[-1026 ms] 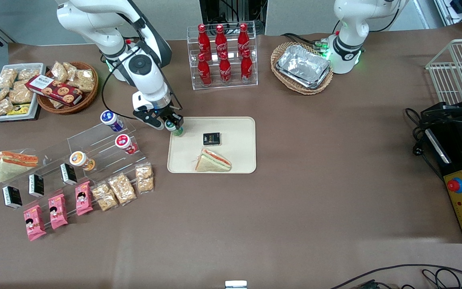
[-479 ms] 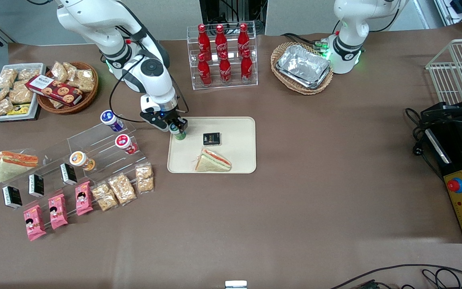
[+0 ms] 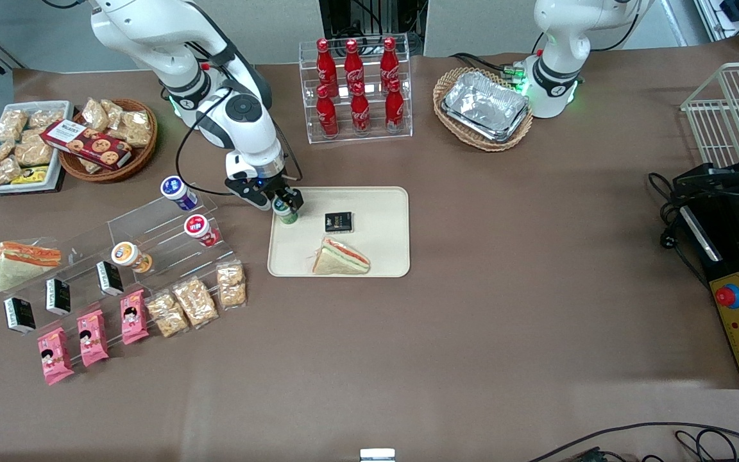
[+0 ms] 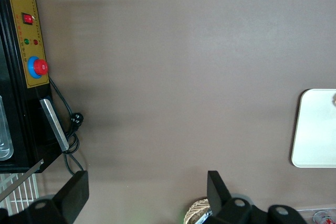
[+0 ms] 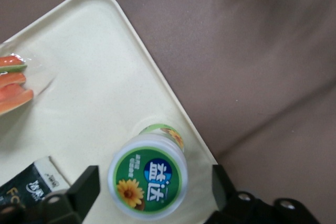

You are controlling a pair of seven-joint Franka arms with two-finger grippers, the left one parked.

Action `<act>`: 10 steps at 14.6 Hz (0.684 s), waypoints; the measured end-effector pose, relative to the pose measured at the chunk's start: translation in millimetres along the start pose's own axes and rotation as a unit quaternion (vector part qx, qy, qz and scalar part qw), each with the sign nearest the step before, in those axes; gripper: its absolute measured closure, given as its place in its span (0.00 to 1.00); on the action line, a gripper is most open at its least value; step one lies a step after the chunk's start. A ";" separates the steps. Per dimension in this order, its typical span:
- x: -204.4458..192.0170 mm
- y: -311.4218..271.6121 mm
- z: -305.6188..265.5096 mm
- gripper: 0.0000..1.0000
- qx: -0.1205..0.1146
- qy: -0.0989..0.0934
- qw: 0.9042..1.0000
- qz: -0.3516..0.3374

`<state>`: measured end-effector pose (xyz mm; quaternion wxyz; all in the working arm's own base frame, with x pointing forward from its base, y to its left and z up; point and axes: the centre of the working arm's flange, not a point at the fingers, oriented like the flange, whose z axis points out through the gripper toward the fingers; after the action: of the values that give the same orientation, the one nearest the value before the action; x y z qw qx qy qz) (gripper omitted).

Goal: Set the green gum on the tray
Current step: 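Open the right gripper to release the cup on the tray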

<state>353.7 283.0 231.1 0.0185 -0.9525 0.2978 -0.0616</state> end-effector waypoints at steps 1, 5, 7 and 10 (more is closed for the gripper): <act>0.1 -0.5 -0.3 0.00 0.001 0.000 1.000 0.000; 4.1 -11.7 -8.8 0.00 0.014 0.005 1.000 0.001; 7.8 -19.7 -16.4 0.00 0.023 0.010 1.000 0.001; 8.3 -36.1 -32.2 0.00 0.008 0.022 1.000 -0.005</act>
<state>376.7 308.0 266.5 0.0193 -0.9523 0.2925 -0.0849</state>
